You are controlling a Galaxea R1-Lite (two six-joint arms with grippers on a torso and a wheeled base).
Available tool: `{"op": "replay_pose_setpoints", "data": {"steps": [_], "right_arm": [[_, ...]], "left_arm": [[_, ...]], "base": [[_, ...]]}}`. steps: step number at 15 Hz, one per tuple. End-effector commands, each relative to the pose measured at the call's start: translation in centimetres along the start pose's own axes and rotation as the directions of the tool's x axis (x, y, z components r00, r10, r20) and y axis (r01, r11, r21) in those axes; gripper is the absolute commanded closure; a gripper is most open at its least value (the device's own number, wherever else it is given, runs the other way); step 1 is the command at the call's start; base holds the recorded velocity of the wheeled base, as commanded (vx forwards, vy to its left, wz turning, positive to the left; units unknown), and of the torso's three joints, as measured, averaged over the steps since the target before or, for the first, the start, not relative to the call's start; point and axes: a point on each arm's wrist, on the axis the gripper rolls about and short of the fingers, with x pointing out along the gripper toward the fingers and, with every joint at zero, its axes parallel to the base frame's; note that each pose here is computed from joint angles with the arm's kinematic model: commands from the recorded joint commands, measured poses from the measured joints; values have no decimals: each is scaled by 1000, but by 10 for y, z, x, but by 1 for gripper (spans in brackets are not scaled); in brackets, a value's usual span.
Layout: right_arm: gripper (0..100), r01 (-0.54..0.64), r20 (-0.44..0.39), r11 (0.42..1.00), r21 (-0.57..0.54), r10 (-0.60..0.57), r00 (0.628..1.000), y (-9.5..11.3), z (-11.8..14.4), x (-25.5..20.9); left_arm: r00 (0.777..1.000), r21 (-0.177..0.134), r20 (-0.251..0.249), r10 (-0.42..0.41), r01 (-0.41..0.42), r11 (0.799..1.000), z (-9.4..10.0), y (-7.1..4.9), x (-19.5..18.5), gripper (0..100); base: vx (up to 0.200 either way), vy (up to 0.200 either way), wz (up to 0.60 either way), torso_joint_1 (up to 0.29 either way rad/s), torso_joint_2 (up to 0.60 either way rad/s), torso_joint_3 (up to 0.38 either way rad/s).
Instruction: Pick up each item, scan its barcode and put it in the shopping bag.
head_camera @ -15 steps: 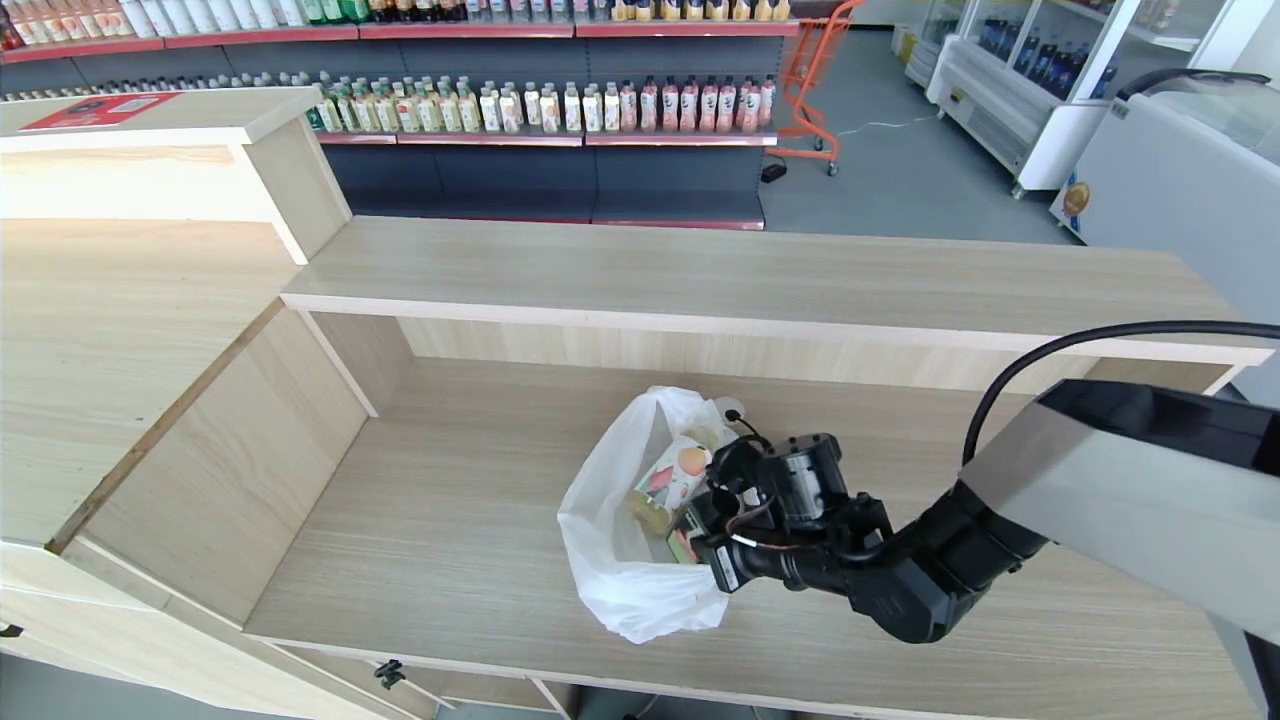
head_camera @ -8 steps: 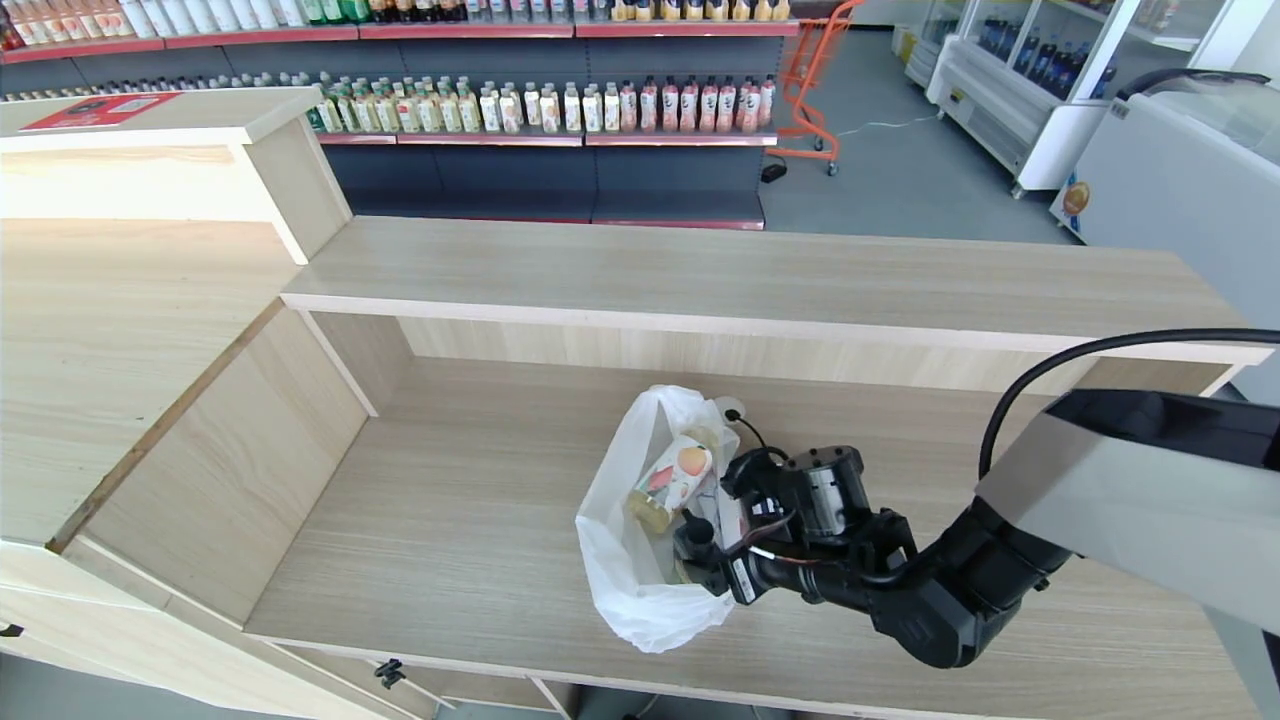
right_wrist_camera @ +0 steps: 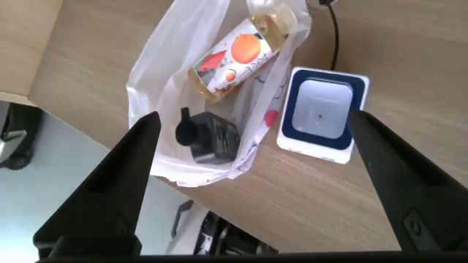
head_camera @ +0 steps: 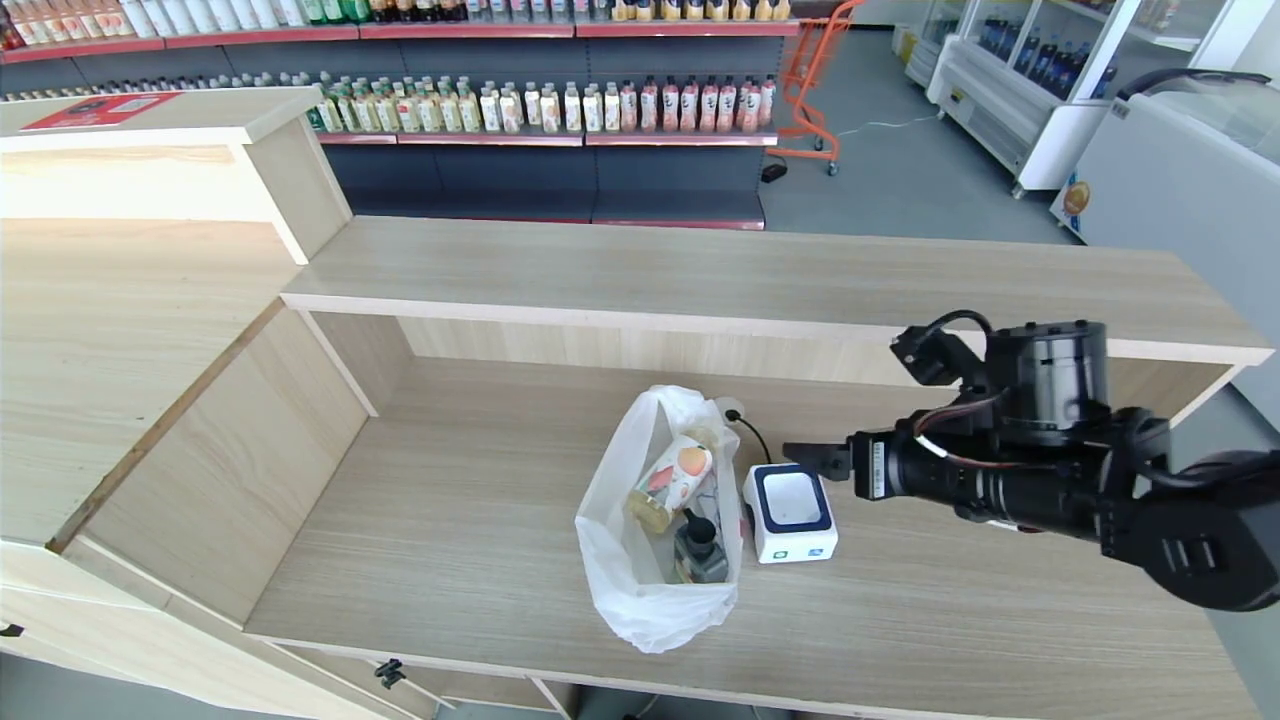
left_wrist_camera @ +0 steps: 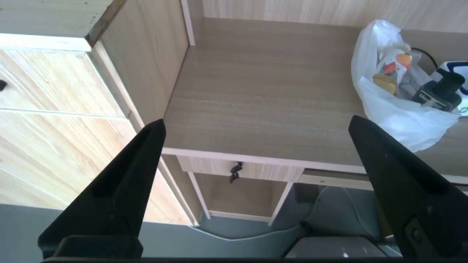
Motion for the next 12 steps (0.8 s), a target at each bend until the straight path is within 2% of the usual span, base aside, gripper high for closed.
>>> {"op": "replay_pose_setpoints", "data": {"steps": [1,2,5,6,7,9,11,12], "right_arm": [[0,179,149,984,21,-181,972,-9,-18,-143],[0,225,166,974,16,-224,960,-11,-36,-163],[0,347,202,937,-40,-332,921,-9,-148,-223],[0,369,265,927,-61,-341,902,-6,-164,-235],[0,385,255,921,-53,-361,897,-4,-182,-242],[0,384,323,922,-51,-348,880,2,-202,-251],[0,414,423,907,-72,-349,837,6,-206,-257],[0,418,423,905,-78,-350,836,6,-206,-257]], "left_arm": [[1000,0,0,0,0,1000,0,0,0,0],[1000,0,0,0,0,1000,0,0,0,0],[1000,0,0,0,0,1000,0,0,0,0],[1000,0,-1,0,0,1000,0,0,0,0],[1000,0,0,0,0,1000,0,0,0,0],[1000,0,0,0,0,1000,0,0,0,0],[1000,0,0,0,0,1000,0,0,0,0],[1000,0,0,0,0,1000,0,0,0,0]], "base": [[0,0,0,0,0,0],[0,0,0,0,0,0],[0,0,0,0,0,0],[0,0,0,0,0,0],[0,0,0,0,0,0],[0,0,0,0,0,0],[0,0,0,0,0,0],[0,0,0,0,0,0]]}}
